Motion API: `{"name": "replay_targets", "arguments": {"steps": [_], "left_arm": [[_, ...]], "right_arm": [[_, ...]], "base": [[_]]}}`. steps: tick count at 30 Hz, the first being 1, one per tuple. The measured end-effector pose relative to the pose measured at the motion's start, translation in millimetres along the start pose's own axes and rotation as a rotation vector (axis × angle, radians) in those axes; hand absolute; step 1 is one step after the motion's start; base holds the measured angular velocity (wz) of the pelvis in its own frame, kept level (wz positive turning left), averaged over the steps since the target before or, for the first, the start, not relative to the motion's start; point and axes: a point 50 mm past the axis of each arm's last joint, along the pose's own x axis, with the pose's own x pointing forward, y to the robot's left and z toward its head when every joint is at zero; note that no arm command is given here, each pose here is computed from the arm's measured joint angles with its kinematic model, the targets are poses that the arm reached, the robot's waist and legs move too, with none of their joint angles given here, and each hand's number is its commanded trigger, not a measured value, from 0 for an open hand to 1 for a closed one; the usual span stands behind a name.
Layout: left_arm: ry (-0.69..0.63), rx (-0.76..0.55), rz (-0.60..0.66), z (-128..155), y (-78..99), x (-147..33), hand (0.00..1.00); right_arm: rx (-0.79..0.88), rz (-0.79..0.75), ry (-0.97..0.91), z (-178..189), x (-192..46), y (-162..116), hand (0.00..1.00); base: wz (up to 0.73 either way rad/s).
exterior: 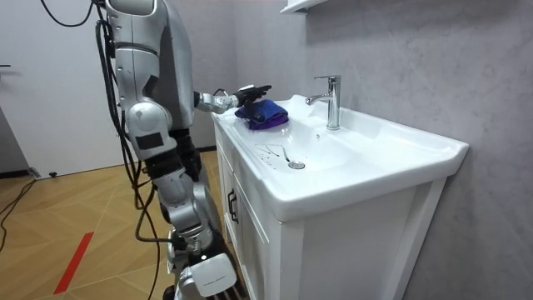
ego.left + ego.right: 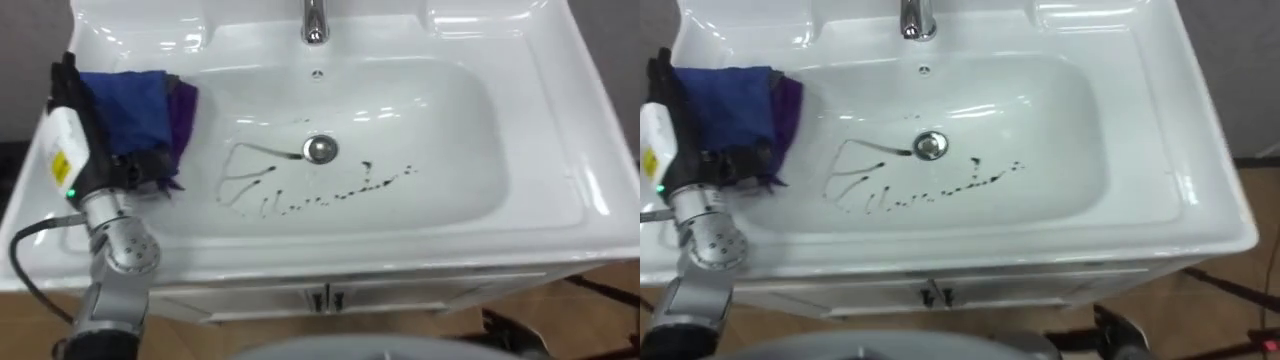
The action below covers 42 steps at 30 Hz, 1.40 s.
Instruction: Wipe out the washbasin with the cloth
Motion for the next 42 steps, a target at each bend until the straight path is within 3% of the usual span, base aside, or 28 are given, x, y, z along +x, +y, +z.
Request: {"name": "replay_targets", "arguments": {"steps": [15, 22, 42], "left_arm": [[0.040, 0.022, -0.023, -5.6, 1.2, 0.9, 0.00], [0.100, 0.055, -0.085, -21.2, -5.5, -5.3, 0.00], [0.069, 0.241, -0.174, -37.4, -10.0, -17.0, 0.00]], "right_arm": [[0.011, 0.014, 0.013, -1.8, 0.4, 2.7, 0.00], [0.016, 0.015, 0.002, 0.6, 0.7, 3.0, 0.00], [0.026, 0.012, 0.012, -7.1, -1.7, -0.3, 0.00]], "base": [[-0.01], [0.00], [-0.01]]}}
